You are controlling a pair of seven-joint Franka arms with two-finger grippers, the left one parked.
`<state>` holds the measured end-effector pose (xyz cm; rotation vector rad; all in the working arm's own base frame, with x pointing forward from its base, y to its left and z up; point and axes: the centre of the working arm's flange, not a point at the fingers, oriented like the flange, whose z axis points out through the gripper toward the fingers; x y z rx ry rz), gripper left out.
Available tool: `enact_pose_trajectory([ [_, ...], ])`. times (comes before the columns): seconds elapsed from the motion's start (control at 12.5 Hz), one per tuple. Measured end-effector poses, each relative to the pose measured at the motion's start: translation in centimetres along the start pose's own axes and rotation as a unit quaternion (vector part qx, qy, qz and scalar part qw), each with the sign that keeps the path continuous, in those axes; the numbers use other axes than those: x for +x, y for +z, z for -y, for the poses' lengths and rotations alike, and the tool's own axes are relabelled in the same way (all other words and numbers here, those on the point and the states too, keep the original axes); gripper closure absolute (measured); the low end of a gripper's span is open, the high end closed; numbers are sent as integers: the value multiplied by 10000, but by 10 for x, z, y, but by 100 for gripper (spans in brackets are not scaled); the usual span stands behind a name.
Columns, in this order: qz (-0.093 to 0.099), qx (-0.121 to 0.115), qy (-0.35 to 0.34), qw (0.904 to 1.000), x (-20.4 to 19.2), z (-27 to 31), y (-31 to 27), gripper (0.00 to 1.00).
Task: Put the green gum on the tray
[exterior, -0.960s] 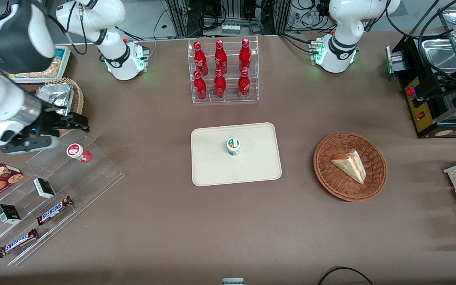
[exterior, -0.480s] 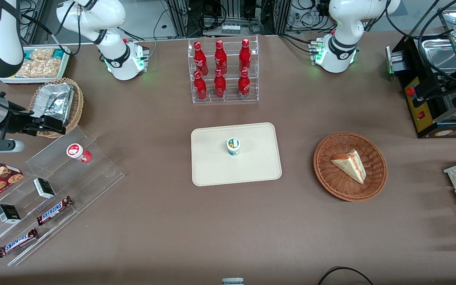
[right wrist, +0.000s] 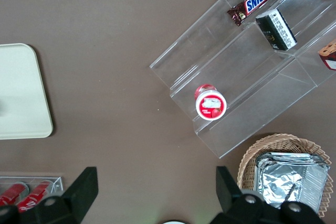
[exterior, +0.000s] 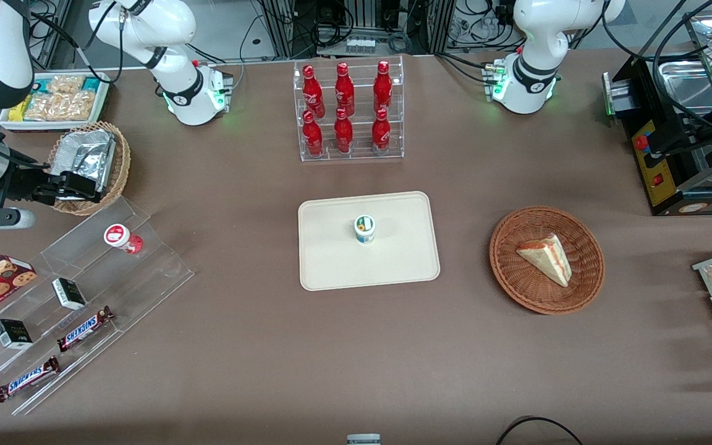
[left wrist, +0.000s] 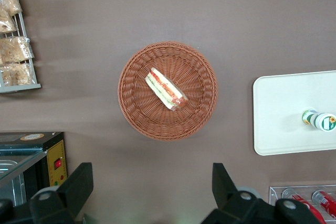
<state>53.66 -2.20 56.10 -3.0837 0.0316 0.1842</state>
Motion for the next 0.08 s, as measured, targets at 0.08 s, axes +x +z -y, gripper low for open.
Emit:
enact_pose_trajectory([
  [0.08, 8, -6, -1, 10000, 0, 0, 1, 0],
])
